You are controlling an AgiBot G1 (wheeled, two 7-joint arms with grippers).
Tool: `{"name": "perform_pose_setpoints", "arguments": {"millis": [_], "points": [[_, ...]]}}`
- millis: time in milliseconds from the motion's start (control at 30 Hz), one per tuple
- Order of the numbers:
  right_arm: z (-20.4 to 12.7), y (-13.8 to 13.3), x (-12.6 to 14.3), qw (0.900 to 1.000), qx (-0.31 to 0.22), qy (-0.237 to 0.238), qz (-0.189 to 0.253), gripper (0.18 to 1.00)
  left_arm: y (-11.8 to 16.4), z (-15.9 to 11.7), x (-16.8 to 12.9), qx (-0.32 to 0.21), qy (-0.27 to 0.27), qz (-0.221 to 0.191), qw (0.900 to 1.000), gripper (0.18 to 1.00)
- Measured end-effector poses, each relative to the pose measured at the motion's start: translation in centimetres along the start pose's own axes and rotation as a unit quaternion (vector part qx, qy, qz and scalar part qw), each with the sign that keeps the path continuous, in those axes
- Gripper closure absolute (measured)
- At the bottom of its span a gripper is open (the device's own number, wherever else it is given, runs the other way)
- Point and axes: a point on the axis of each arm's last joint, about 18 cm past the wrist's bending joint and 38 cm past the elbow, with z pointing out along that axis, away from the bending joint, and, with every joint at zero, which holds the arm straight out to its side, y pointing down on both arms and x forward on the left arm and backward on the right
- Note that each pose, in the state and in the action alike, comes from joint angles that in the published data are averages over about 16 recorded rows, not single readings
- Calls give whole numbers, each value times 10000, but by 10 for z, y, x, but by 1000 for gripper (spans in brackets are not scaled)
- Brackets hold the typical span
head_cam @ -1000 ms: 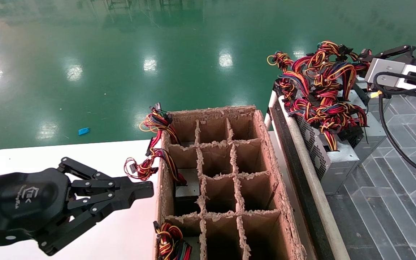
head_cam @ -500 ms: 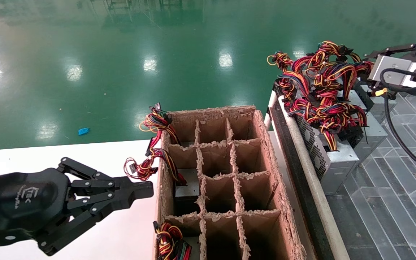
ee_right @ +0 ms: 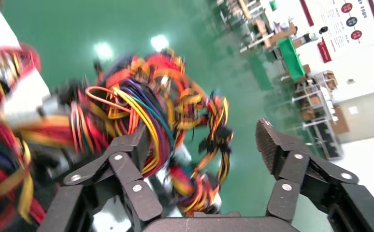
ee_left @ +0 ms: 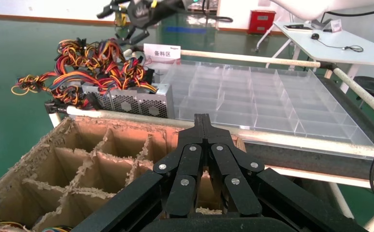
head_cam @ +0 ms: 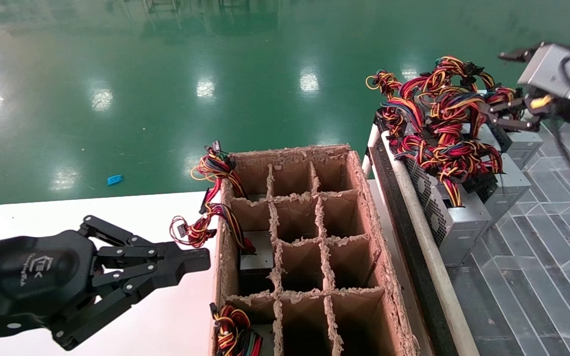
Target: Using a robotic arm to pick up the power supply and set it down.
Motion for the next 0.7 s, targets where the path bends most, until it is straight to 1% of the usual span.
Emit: {"name": "perform_pose_setpoints", "arguments": {"millis": [133,333,500,700], "points": [[-8,-6,8,9993,249,42,277,412,0,0,0,0,0,0,10000,993],[-15,-9,15,9977,462,136,482,297,0,0,0,0,0,0,10000,993],[-19,-9,18,9967,567,195,539,234,0,0,0,0,0,0,10000,993],[-25,-14,20,9946,770,245,650,194,0,0,0,0,0,0,10000,993]]}}
